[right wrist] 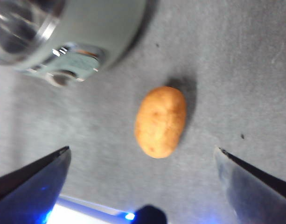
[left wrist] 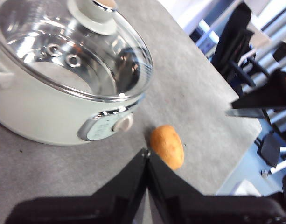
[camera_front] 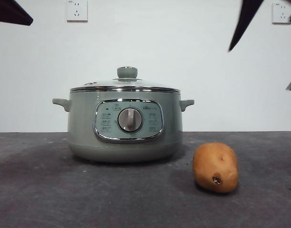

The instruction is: Pick up the potato,open the lid,put the potato in the pot,close the lid

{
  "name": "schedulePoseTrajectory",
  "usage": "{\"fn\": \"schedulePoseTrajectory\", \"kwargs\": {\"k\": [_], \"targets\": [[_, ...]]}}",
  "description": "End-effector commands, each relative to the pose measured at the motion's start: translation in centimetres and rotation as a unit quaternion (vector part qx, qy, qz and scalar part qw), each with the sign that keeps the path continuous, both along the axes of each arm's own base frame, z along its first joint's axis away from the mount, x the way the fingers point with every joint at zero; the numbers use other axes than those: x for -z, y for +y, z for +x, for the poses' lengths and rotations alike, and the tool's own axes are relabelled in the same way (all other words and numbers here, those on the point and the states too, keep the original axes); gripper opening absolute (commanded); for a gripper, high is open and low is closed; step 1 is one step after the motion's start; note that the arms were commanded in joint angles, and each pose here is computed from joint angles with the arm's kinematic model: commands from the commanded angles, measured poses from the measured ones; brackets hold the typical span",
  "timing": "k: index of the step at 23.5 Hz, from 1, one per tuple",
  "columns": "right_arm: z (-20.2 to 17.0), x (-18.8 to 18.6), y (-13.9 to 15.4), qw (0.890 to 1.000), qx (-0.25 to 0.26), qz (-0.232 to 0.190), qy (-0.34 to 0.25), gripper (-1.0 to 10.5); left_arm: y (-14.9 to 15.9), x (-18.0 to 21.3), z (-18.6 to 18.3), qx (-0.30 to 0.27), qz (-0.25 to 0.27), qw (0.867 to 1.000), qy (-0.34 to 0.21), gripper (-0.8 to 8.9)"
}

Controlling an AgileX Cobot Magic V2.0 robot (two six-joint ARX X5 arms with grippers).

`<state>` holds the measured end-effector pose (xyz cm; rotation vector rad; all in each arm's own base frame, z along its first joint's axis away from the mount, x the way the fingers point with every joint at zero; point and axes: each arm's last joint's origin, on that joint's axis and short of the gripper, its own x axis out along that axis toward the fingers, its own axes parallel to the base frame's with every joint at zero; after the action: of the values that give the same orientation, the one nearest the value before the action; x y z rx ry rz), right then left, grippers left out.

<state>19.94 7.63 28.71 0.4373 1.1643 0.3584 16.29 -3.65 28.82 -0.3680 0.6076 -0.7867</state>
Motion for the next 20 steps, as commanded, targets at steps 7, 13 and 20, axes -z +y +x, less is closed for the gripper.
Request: {"fn": "schedulePoseTrajectory", "kwargs": {"k": [7, 13, 20], "targets": [[3.4, 3.4, 7.1, 0.988, -0.046, -0.123, 0.078, 5.2, -0.7, -0.7, 0.1, 0.037, 0.020, 0.999, -0.023, -0.05], [4.5, 9.0, 10.7, 0.965, -0.070, -0.215, 0.134, 5.2, -0.8, -0.4, 0.5, 0.040, 0.029, 0.999, -0.021, -0.05], [5.2, 10.9, 11.8, 0.964, -0.076, -0.221, 0.128, 4.9, -0.9, 0.5, 1.3, 0.046, 0.039, 0.998, -0.002, -0.05]]}}
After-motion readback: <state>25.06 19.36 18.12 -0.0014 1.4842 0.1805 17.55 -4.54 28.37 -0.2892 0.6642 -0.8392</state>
